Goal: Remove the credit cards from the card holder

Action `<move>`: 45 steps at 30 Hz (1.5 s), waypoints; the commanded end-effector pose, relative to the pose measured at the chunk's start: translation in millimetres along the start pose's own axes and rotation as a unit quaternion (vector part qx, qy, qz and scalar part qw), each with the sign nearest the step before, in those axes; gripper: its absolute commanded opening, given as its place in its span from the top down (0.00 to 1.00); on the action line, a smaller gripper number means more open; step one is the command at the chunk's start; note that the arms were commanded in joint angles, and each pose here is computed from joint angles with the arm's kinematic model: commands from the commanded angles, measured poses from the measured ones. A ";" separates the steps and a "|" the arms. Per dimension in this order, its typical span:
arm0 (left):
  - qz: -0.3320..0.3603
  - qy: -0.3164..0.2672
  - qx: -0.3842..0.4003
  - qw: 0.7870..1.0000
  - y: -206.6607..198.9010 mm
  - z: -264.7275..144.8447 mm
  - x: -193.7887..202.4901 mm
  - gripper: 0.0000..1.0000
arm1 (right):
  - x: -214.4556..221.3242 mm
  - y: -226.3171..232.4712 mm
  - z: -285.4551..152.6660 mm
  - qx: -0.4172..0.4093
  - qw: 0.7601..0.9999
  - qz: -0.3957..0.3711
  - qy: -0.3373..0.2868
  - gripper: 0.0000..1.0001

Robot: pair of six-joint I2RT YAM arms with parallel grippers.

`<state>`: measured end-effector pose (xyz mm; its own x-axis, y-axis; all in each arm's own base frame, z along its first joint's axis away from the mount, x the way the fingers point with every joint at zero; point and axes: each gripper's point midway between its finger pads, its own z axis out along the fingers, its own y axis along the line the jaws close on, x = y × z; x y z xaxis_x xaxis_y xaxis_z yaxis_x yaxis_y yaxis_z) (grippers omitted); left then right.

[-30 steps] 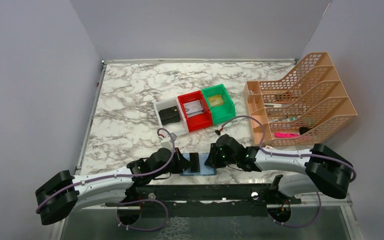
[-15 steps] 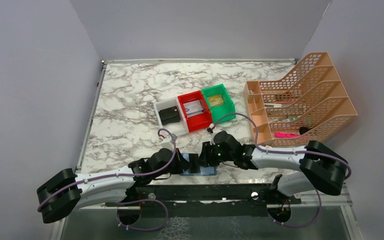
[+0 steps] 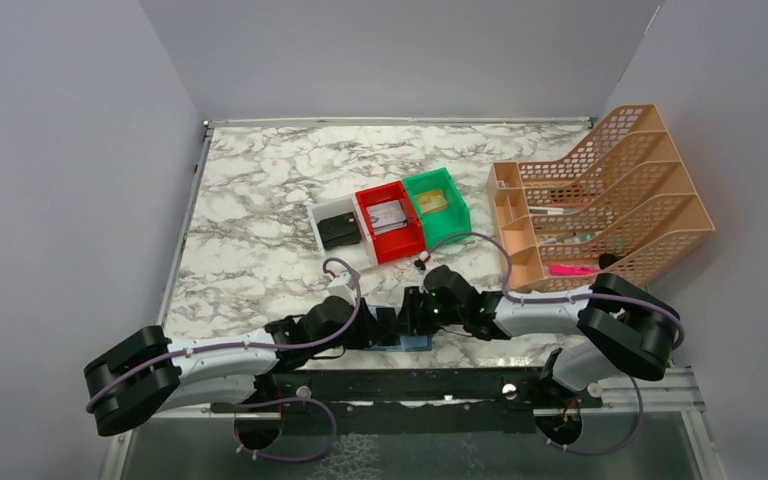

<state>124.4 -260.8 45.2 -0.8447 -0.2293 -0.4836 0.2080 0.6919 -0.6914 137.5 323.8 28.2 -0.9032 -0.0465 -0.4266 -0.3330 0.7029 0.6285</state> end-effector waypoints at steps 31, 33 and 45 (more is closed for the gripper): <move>0.018 -0.039 -0.031 0.999 10.8 -19.3 -17.1 0.93 | -7.3 -18.7 -16.0 0.053 0.998 0.012 -0.036 0.60; 0.023 -0.043 -0.033 0.998 9.2 -22.0 -20.5 0.95 | -14.2 -11.8 -22.8 0.042 0.998 0.008 -0.051 0.59; 0.063 -0.063 -0.025 0.996 -12.7 -29.4 -46.9 1.00 | -39.5 10.2 -66.7 -0.024 0.988 0.012 -0.149 0.49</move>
<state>135.2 -237.5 78.0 -0.7784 -0.2321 -0.5833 0.2440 0.7443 -0.6217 147.0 295.7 93.2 -0.8220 0.1318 -0.5540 -0.3443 0.6598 0.6680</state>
